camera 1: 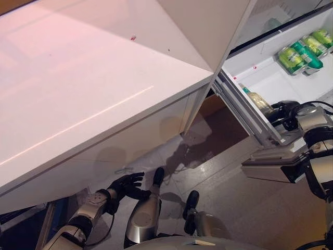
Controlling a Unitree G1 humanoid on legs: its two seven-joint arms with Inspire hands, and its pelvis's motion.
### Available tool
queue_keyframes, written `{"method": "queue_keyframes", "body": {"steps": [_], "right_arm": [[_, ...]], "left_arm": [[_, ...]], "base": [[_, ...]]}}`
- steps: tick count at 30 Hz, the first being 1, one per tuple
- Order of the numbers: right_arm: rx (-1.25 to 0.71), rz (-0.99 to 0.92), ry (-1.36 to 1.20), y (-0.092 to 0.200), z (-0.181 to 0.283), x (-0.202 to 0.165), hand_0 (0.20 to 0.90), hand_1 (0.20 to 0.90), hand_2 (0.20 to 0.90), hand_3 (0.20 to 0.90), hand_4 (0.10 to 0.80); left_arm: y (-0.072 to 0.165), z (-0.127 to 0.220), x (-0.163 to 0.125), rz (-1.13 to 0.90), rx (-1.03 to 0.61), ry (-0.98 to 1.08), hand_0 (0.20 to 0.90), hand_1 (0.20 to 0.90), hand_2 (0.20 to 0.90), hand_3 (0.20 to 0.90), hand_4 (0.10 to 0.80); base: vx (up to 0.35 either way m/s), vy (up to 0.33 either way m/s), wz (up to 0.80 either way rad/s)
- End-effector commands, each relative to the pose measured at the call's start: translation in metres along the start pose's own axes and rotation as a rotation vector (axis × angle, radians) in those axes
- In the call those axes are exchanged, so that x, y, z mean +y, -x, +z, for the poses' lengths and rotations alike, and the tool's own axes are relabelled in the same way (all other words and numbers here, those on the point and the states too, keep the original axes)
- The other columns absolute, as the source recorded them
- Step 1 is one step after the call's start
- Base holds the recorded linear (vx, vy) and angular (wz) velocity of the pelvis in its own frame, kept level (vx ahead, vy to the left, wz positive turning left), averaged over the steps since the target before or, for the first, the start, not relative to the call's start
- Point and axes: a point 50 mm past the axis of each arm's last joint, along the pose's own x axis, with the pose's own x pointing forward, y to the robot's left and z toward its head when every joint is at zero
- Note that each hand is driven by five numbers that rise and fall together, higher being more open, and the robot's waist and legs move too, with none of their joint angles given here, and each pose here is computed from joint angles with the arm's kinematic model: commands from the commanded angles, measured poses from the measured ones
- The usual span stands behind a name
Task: Put drinks into fridge and close the fridge
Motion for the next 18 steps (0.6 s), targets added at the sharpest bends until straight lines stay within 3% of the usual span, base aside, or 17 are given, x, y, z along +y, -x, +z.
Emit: {"method": "queue_keyframes", "body": {"steps": [1,7,9,13,18], "right_arm": [[-0.41,-0.184,0.045,0.043,0.072,-0.045,0.9,0.9,0.9,0.9,0.8],[-0.838,-0.355,-0.114,0.102,0.113,-0.067,0.9,0.9,0.9,0.9,0.8],[-1.026,-0.494,-0.255,0.125,0.113,-0.074,0.9,0.9,0.9,0.9,0.8],[-1.134,-0.67,-0.59,0.134,0.082,-0.081,0.9,0.9,0.9,0.9,0.8],[-1.061,-0.81,-0.994,0.117,0.025,-0.074,0.9,0.9,0.9,0.9,0.8]], "left_arm": [[0.014,-0.041,-0.004,-0.001,0.126,-0.042,0.9,0.9,0.9,0.9,0.8],[0.021,-0.065,-0.009,0.017,0.171,-0.009,0.9,0.9,0.9,0.9,0.8],[0.021,-0.074,-0.015,0.01,0.188,0.007,0.9,0.9,0.9,0.9,0.8],[0.018,-0.08,-0.028,-0.014,0.207,0.022,0.9,0.9,0.9,0.9,0.8],[0.014,-0.082,-0.039,-0.045,0.235,0.022,0.9,0.9,0.9,0.9,0.8]], "base": [[-0.005,-0.003,-0.07],[0.009,0.019,-0.09],[0.028,0.058,-0.16],[0.048,0.035,-0.2],[0.052,0.012,-0.25]]}}
